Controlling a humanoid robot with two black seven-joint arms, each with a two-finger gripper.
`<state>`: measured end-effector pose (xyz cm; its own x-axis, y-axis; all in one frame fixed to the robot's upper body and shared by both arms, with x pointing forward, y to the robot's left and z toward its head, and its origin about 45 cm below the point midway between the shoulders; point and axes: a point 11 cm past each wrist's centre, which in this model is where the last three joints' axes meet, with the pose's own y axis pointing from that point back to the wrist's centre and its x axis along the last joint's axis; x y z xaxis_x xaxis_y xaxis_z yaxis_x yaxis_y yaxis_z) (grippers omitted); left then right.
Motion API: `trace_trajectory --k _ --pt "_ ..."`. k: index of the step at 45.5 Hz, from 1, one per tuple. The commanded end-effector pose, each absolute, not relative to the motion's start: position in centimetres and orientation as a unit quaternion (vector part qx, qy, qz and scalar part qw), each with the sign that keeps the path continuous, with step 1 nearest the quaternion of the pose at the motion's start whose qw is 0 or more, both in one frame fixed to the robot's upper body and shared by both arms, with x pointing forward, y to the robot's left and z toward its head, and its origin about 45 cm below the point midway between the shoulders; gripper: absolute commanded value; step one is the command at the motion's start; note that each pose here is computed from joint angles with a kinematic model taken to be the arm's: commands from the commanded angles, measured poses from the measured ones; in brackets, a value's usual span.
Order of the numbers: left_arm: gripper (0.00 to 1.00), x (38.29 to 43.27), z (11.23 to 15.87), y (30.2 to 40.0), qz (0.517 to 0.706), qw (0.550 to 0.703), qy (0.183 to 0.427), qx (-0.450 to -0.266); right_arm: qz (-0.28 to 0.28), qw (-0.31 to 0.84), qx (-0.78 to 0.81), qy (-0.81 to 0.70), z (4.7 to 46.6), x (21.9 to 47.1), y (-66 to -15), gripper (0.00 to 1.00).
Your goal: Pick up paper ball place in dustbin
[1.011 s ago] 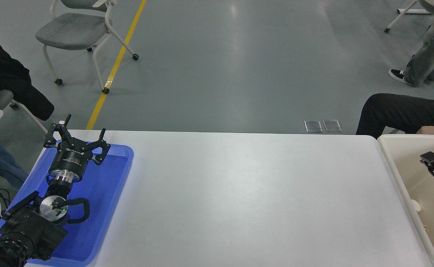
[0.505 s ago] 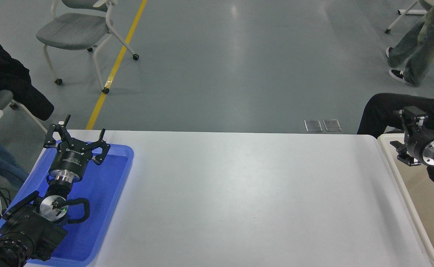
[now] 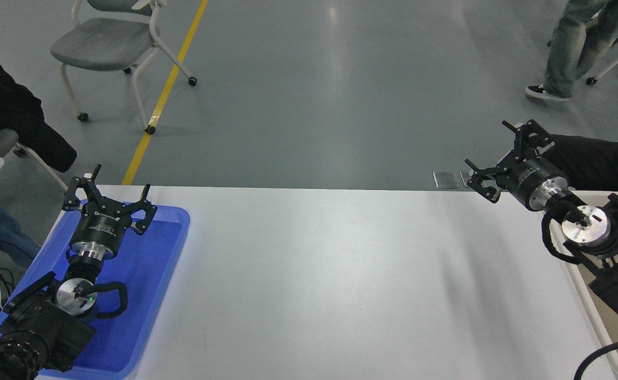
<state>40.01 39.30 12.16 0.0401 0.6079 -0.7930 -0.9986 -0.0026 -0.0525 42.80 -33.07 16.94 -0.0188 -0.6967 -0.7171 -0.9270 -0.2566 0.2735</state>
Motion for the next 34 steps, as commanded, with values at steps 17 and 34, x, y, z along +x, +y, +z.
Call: trace_trajectory --k 17,34 --pt "1.0 40.01 12.15 39.28 0.626 0.641 0.296 -0.33 0.44 0.201 -0.658 0.577 9.1 37.9 -35.8 1.0" --pt "1.0 40.01 12.15 39.28 0.626 0.641 0.296 -0.33 0.442 0.2 -0.655 0.579 8.2 36.8 -36.6 1.0"
